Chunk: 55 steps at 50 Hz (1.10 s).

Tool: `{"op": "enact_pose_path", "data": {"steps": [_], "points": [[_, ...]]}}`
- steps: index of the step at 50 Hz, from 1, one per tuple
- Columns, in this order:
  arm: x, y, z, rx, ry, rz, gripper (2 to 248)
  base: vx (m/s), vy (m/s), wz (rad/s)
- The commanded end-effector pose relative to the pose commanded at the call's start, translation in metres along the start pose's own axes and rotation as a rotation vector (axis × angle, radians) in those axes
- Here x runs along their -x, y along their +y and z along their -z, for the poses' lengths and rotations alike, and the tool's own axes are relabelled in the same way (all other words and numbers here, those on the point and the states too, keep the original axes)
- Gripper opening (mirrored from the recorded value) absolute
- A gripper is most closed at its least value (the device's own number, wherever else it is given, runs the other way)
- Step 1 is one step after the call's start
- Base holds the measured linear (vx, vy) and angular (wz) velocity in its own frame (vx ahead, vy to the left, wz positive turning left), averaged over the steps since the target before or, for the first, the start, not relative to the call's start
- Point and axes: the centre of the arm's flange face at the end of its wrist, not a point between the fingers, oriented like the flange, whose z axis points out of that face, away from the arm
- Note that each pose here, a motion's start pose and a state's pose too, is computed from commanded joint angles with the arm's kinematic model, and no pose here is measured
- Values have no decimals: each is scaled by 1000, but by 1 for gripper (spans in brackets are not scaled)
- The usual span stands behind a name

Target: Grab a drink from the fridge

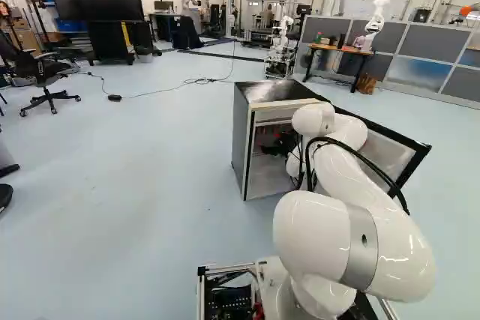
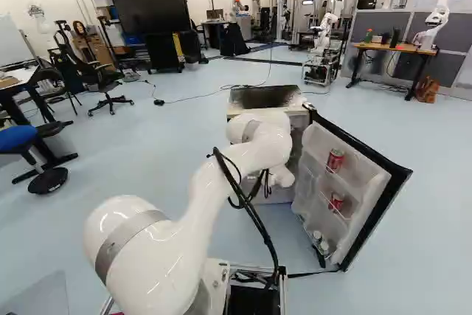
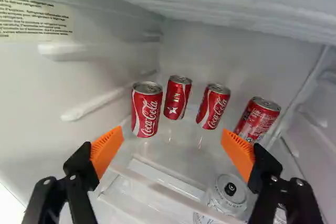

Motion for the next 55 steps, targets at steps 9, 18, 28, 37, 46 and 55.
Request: {"op": "enact_pose_path", "data": {"steps": [9, 18, 28, 37, 46, 55], "points": [[0, -3, -10, 7, -10, 3, 247, 0, 0, 0], [1, -5, -19, 17, -20, 6, 247, 0, 0, 0], [3, -5, -29, 28, -27, 13, 247, 0, 0, 0], [5, -4, -38, 35, -23, 24, 247, 0, 0, 0], [6, -4, -48, 35, -11, 40, 247, 0, 0, 0], [7, -6, -58, 28, 3, 55, 247, 0, 0, 0]]}}
